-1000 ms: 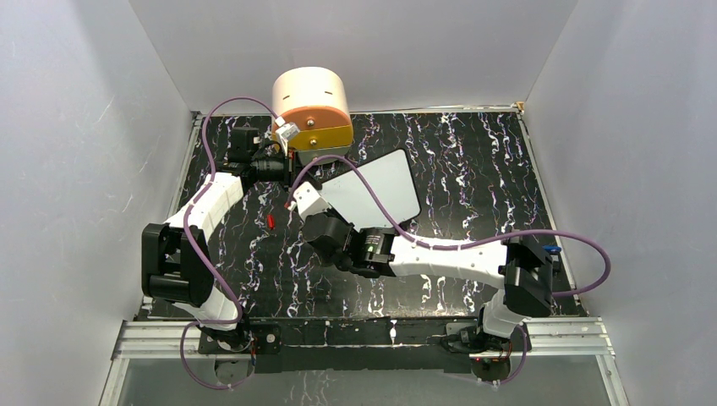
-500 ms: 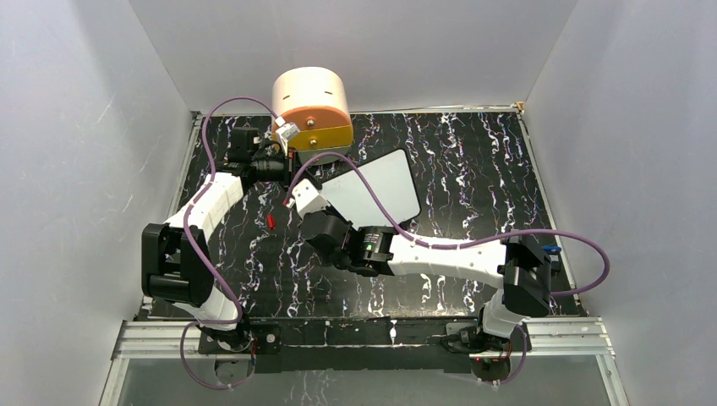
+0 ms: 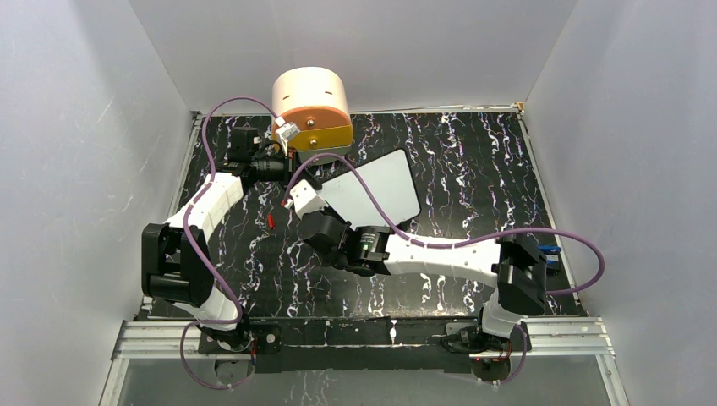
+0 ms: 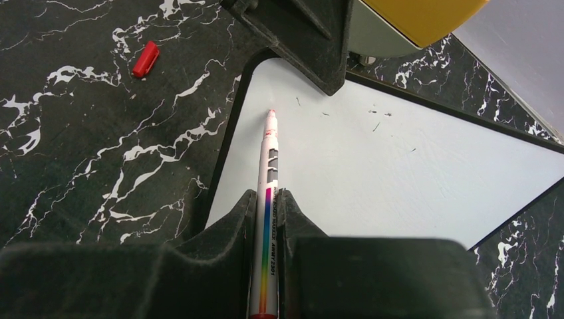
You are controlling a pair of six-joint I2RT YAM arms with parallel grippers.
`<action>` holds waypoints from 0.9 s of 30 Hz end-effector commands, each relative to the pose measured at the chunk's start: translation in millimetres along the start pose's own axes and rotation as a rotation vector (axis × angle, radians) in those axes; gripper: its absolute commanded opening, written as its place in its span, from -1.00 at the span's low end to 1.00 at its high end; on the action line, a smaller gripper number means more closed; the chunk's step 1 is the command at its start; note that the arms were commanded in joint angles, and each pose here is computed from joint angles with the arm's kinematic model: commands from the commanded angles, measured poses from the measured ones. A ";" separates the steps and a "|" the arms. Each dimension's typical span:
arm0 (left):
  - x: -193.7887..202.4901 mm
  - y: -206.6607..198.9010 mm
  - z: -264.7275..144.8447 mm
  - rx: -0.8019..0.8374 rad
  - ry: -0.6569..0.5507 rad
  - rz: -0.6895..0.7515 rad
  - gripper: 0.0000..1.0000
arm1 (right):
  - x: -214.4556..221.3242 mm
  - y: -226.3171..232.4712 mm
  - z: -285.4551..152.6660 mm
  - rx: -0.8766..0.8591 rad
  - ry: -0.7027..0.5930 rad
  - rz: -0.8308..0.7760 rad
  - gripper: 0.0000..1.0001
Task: Write a sentence on the whiteboard
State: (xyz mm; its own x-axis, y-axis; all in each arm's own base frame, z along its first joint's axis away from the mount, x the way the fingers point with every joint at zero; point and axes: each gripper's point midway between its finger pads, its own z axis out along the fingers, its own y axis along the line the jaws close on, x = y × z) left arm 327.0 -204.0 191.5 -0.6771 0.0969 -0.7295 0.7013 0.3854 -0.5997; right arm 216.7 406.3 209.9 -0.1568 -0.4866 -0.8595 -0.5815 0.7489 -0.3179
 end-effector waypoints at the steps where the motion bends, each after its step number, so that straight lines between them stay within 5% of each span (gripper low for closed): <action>1: 13.0 5.2 0.7 -0.041 0.030 -0.026 -1.00 | -32.1 -3.9 -0.8 0.017 -0.071 0.080 -1.00; 27: 14.0 7.1 1.6 -0.043 0.033 -0.031 -1.00 | -18.8 -1.7 4.1 0.010 -0.013 0.088 -1.00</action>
State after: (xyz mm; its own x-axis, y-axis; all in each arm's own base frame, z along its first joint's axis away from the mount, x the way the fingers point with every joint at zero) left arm 327.1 -203.9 191.3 -0.6771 0.0971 -0.7294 0.7010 0.3865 -0.5993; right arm 220.2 409.3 208.3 -0.1792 -0.4709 -0.8638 -0.5722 0.7641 -0.2979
